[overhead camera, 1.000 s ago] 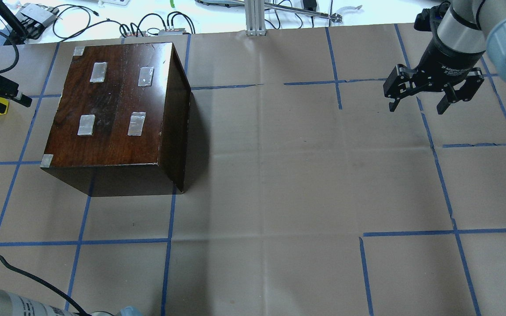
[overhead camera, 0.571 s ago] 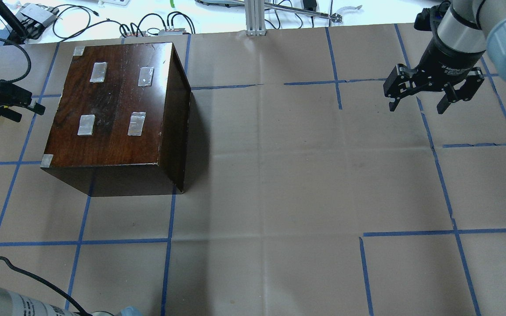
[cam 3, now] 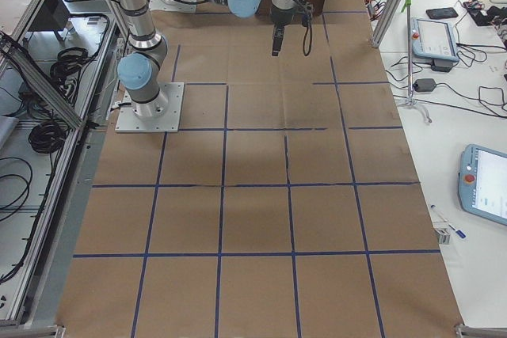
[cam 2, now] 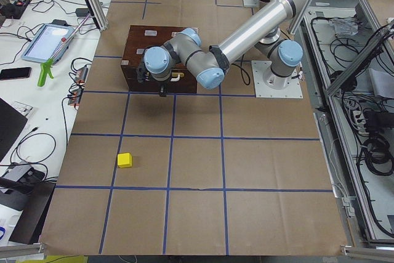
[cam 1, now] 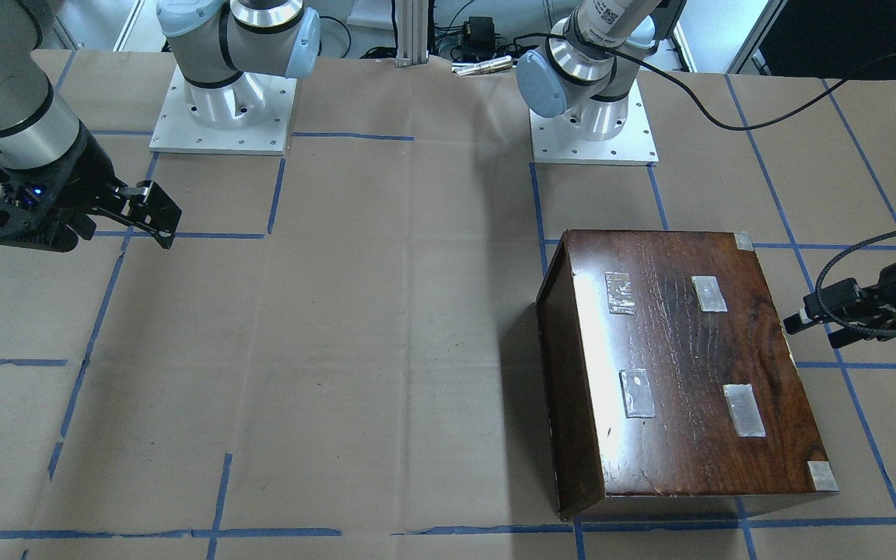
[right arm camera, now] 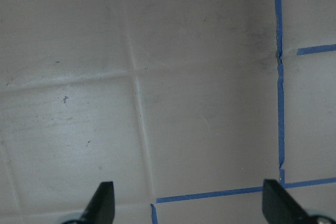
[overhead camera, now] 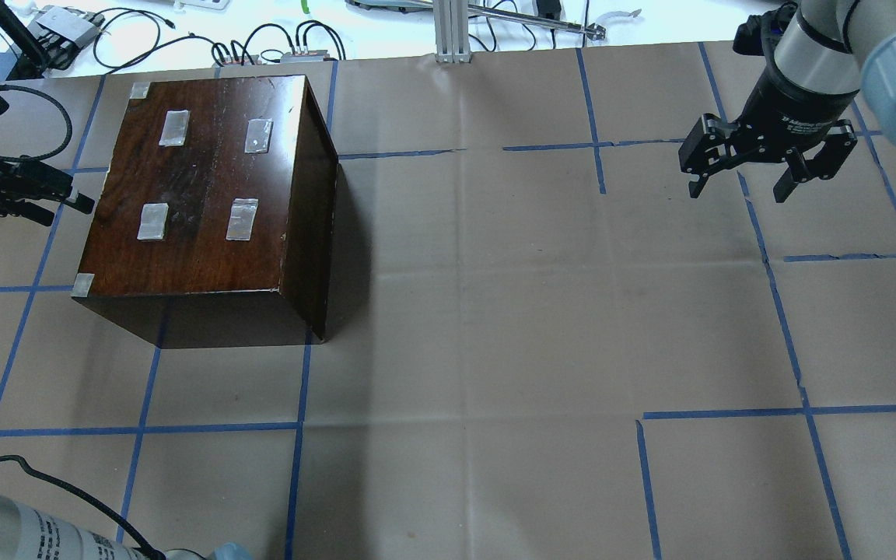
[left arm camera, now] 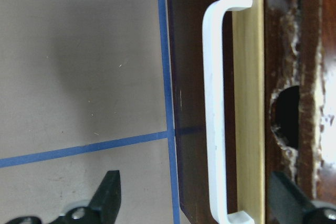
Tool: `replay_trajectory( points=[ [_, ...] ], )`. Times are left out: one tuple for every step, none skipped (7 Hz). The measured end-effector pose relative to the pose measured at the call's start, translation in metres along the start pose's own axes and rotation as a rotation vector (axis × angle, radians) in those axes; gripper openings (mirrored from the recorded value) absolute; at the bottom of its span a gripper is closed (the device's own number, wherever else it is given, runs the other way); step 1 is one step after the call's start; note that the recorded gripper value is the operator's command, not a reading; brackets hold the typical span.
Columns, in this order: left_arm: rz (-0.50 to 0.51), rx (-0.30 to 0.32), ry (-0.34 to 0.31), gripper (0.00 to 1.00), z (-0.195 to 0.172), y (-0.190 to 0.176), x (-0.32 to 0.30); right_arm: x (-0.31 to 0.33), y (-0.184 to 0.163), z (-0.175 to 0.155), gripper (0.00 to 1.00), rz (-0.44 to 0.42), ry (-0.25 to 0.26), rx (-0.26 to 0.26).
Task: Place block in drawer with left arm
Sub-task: 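Pull the drawer handle outward with the left gripper to open the drawer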
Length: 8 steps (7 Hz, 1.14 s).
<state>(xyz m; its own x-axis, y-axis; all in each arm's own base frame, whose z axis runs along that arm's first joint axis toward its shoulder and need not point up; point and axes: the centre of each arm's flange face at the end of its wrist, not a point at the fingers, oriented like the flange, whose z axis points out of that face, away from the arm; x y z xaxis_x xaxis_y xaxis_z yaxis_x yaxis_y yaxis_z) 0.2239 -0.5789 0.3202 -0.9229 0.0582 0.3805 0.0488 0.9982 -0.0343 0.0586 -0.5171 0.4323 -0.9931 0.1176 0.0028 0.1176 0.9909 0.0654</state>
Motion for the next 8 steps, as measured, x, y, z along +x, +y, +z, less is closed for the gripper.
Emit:
replay_trajectory(
  points=[
    [-0.001, -0.008, 0.008, 0.98, 0.007, -0.001, -0.002, 0.0, 0.0, 0.0, 1.0, 0.0, 0.0, 0.0],
    [0.0, -0.011, 0.01, 0.98, 0.014, -0.003, -0.005, 0.0, 0.0, 0.0, 1.0, 0.001, 0.0, 0.001],
    [0.001, -0.009, 0.008, 0.98, 0.019, -0.005, -0.008, 0.0, 0.0, 0.0, 1.0, 0.001, 0.0, 0.0],
    [0.002, -0.008, 0.007, 0.98, 0.024, -0.008, -0.012, 0.0, 0.0, 0.0, 1.0, 0.0, 0.0, 0.0],
    [0.002, -0.009, 0.007, 0.98, 0.03, -0.01, -0.016, 0.0, 0.0, 0.0, 1.0, 0.0, 0.0, 0.0],
    [0.002, -0.011, 0.009, 0.98, 0.036, -0.012, -0.019, 0.0, 0.0, 0.0, 1.0, 0.0, 0.0, 0.0],
    [0.002, -0.012, 0.009, 0.98, 0.038, -0.013, -0.019, 0.0, 0.0, 0.0, 1.0, 0.0, 0.0, 0.0],
    [0.003, -0.011, 0.006, 0.98, 0.037, -0.013, -0.02, 0.0, 0.0, 0.0, 1.0, 0.0, 0.0, 0.0]
  ],
)
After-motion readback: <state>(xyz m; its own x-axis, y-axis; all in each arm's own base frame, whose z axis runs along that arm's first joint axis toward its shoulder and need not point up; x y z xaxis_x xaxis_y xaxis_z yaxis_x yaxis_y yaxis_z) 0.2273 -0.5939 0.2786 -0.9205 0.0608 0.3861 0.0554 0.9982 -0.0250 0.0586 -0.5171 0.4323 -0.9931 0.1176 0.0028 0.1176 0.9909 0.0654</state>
